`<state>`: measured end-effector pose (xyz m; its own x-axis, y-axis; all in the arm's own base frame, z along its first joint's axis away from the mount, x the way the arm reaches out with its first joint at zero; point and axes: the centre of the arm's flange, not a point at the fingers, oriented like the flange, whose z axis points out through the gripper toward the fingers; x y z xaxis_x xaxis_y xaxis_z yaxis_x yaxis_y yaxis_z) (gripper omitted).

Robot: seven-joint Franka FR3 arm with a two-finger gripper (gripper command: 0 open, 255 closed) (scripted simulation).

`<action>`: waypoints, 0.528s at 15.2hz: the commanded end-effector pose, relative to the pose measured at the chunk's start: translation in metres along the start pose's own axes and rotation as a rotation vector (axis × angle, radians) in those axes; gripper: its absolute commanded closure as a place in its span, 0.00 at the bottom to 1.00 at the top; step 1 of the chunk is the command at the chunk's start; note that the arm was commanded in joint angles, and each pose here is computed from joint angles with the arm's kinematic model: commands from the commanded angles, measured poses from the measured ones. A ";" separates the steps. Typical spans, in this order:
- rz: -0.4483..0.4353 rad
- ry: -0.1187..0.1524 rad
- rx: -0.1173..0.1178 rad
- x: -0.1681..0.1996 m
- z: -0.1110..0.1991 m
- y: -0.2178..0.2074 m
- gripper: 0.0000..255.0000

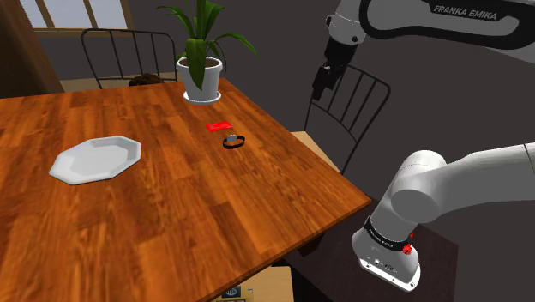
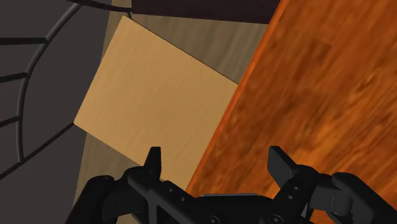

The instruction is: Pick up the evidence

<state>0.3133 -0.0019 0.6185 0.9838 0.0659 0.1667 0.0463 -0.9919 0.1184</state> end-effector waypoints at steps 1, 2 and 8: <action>0.000 0.000 0.000 0.000 0.000 0.000 0.00; -0.044 -0.021 -0.005 0.016 0.002 0.000 0.00; -0.308 -0.148 -0.038 0.111 0.024 -0.017 0.00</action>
<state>0.4076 0.0152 0.6163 0.9534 0.3016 0.0049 0.2962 -0.9392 0.1739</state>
